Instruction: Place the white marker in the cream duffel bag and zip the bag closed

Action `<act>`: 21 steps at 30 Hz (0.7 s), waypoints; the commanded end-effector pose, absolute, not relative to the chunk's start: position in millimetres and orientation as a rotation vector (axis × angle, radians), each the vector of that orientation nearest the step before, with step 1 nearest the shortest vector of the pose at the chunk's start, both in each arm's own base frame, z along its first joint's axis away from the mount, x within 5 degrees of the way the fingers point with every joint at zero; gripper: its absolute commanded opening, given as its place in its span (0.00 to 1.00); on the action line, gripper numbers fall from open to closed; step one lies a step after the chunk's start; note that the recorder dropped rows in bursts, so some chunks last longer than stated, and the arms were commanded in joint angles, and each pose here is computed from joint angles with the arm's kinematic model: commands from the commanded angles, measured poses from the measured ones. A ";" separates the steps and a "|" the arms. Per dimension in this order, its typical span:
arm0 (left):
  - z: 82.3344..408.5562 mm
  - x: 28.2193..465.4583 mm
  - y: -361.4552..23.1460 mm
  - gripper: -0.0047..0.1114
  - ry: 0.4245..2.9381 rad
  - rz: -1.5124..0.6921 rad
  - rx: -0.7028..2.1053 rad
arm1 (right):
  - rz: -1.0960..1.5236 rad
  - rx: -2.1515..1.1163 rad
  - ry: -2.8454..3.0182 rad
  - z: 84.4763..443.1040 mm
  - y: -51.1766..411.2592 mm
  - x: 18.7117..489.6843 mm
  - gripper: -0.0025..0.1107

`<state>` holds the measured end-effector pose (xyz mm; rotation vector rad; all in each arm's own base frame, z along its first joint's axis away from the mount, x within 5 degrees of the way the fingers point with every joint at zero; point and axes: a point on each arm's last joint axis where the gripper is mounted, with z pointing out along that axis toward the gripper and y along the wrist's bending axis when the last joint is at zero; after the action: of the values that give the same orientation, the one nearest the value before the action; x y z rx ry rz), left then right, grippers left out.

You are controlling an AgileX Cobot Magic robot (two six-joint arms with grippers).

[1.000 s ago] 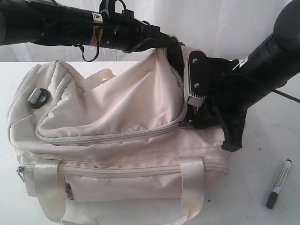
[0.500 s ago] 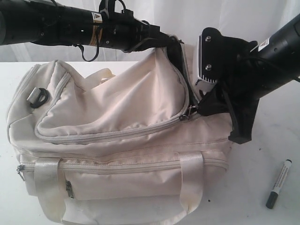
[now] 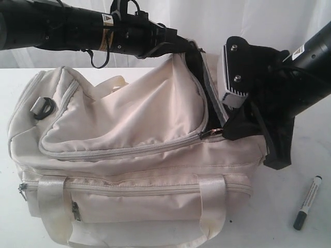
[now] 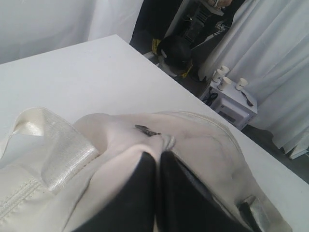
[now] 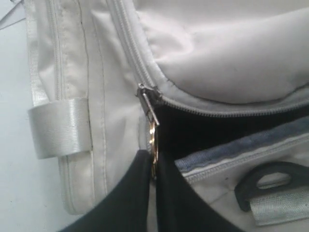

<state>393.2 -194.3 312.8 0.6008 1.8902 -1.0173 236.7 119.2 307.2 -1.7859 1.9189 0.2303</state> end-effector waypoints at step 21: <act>327.7 390.5 -192.5 0.04 1.849 -1.021 0.576 | 0.380 -1.642 1.859 317.6 131.6 235.1 0.02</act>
<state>394.7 -193.5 312.9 0.5832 1.8902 -1.0047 243.5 127.2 314.3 -1.6303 1.8772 0.2753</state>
